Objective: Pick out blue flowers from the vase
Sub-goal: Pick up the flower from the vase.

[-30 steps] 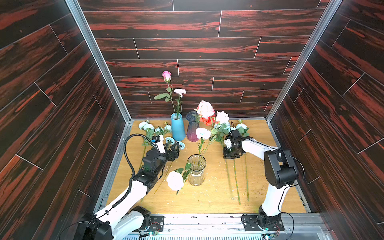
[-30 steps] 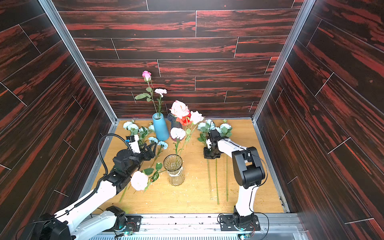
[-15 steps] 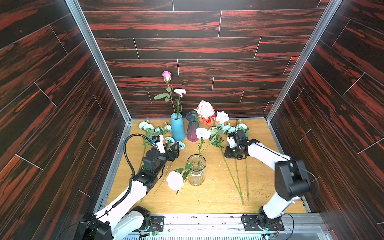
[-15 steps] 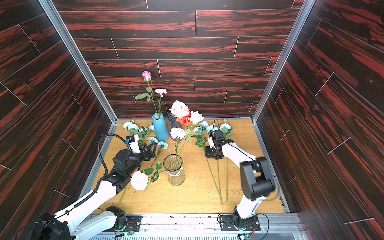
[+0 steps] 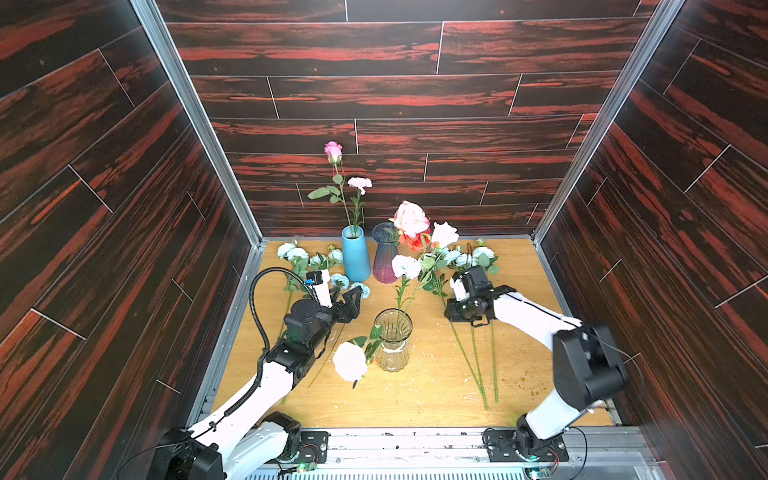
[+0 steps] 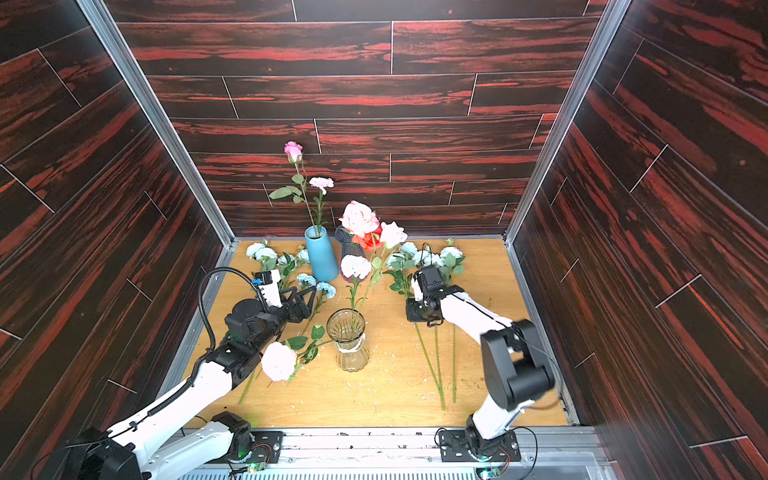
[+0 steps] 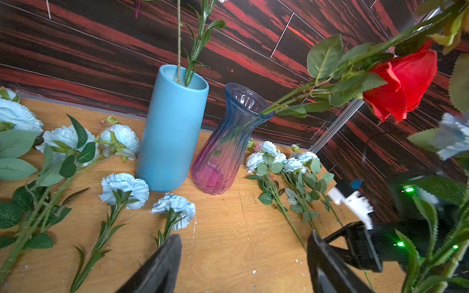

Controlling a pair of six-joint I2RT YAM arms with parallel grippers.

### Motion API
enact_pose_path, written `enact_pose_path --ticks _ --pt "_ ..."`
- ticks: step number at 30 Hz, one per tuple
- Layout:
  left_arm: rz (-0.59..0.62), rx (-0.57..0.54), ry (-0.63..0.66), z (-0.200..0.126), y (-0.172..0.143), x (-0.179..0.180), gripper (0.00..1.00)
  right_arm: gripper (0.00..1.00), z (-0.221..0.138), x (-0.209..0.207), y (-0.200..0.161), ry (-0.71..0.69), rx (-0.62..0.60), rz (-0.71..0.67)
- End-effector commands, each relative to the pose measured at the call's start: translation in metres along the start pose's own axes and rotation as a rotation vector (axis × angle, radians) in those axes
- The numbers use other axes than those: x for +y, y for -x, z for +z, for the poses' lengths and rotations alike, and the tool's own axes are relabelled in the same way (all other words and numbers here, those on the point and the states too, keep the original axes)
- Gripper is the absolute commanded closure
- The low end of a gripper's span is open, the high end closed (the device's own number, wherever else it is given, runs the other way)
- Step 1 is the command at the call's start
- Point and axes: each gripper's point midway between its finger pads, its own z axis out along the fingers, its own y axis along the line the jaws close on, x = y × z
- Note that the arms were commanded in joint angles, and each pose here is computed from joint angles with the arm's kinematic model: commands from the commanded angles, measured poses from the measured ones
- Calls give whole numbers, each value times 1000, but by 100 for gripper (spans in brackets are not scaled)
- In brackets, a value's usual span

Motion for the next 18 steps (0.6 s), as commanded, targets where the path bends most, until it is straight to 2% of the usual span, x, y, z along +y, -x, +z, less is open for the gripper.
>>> enact_pose_path --ticks 1,5,12,18 --pt "15 -20 -20 -1 8 -7 21 67 11 -7 -2 -37 37 27" --pt "19 -20 -14 -1 8 -6 21 69 23 -7 -4 -32 64 44" --pt "19 -19 -16 0 8 -6 21 81 35 -7 -3 -36 93 94" --pt "21 -30 -6 -4 11 -5 21 93 35 -4 9 -19 55 162"
